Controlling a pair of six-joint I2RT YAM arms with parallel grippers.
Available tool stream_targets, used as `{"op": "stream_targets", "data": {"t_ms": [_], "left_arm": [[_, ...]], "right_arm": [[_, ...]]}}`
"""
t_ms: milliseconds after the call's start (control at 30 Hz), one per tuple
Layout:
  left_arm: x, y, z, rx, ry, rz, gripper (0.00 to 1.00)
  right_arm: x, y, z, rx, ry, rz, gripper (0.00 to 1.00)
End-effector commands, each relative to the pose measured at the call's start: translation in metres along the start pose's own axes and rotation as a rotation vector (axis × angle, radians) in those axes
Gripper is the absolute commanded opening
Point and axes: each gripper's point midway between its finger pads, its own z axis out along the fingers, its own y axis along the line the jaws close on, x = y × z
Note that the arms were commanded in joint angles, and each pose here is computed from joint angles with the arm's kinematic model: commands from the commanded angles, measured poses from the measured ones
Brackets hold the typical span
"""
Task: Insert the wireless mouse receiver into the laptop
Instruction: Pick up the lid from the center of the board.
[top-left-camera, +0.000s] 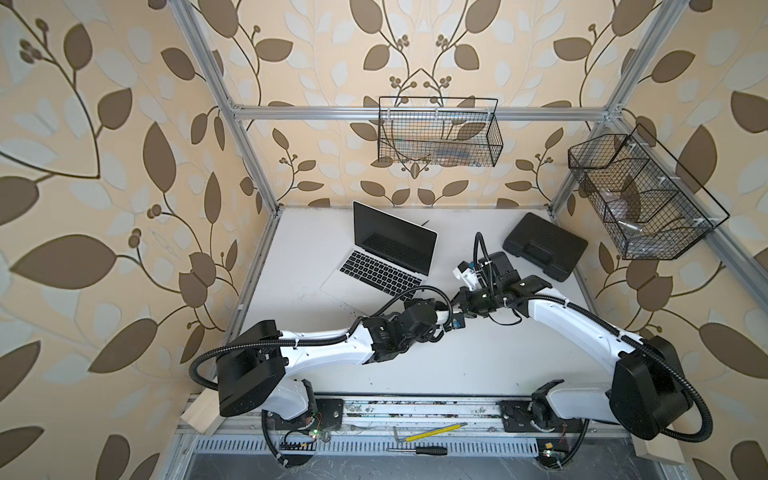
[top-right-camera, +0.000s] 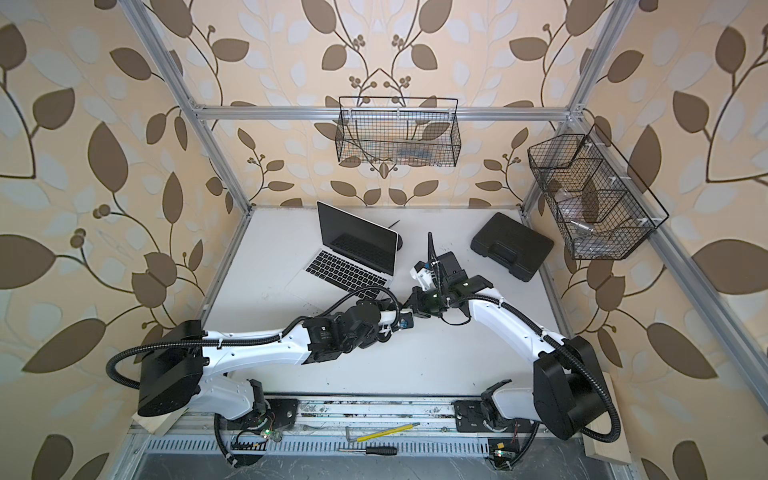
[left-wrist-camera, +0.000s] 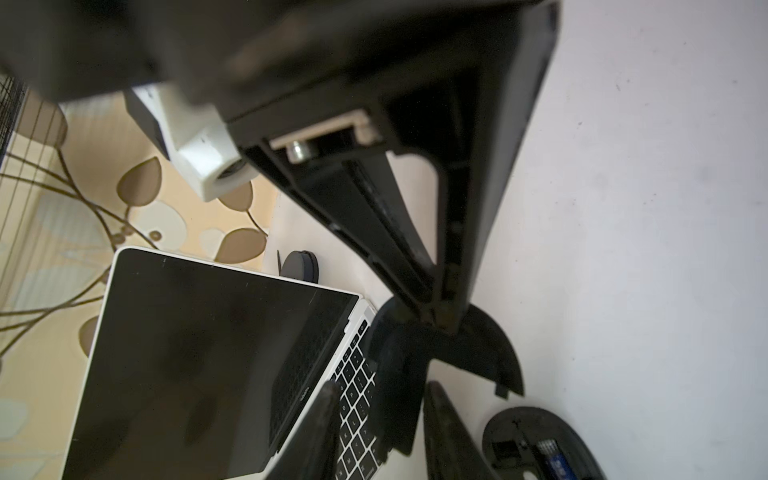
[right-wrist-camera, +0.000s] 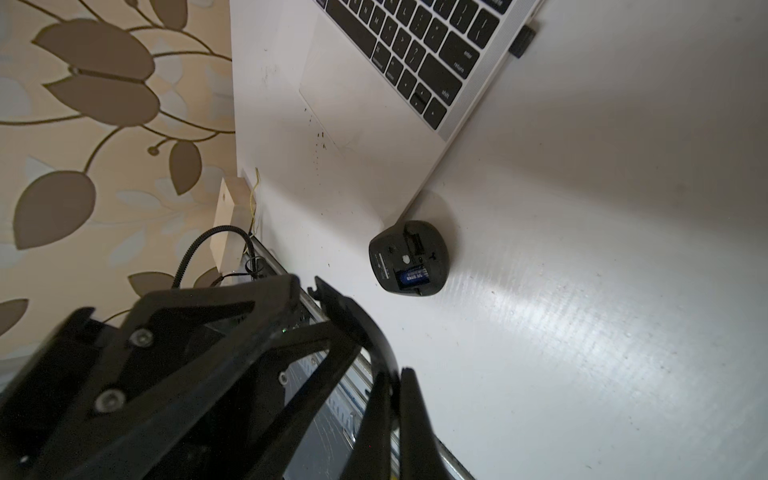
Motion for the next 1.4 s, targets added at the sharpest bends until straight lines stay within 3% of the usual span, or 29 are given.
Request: {"op": "stream_targets", "data": {"t_ms": [0, 200, 267, 400, 633, 867, 933, 1133, 1367], "left_arm": [[0.006, 0.011, 0.007, -0.055, 0.049, 0.068, 0.33], [0.015, 0.011, 0.013, -0.021, 0.06, 0.084, 0.37], [0.016, 0.007, 0.014, -0.003, 0.054, 0.101, 0.45], [0.02, 0.002, 0.018, 0.024, 0.059, 0.096, 0.5], [0.025, 0.002, 0.023, 0.031, 0.08, 0.1, 0.34], [0.033, 0.0, 0.024, 0.053, 0.086, 0.103, 0.26], [0.038, -0.004, 0.023, 0.075, 0.084, 0.115, 0.36], [0.043, -0.008, 0.017, 0.12, 0.062, 0.144, 0.45], [0.044, -0.002, 0.017, 0.102, 0.065, 0.159, 0.2]], "right_arm": [[0.009, 0.015, -0.002, -0.067, 0.039, 0.016, 0.0], [0.009, 0.016, -0.005, -0.084, 0.035, 0.024, 0.0], [0.01, 0.016, -0.004, -0.089, 0.044, 0.03, 0.0], [0.01, 0.015, -0.003, -0.091, 0.048, 0.033, 0.0], [0.011, 0.021, -0.002, -0.129, 0.056, 0.035, 0.0], [0.013, 0.032, -0.004, -0.23, 0.065, 0.058, 0.0], [0.012, 0.034, -0.007, -0.255, 0.061, 0.069, 0.0], [0.017, 0.025, -0.008, -0.247, 0.093, 0.085, 0.0], [0.018, 0.023, -0.011, -0.263, 0.105, 0.086, 0.0]]}}
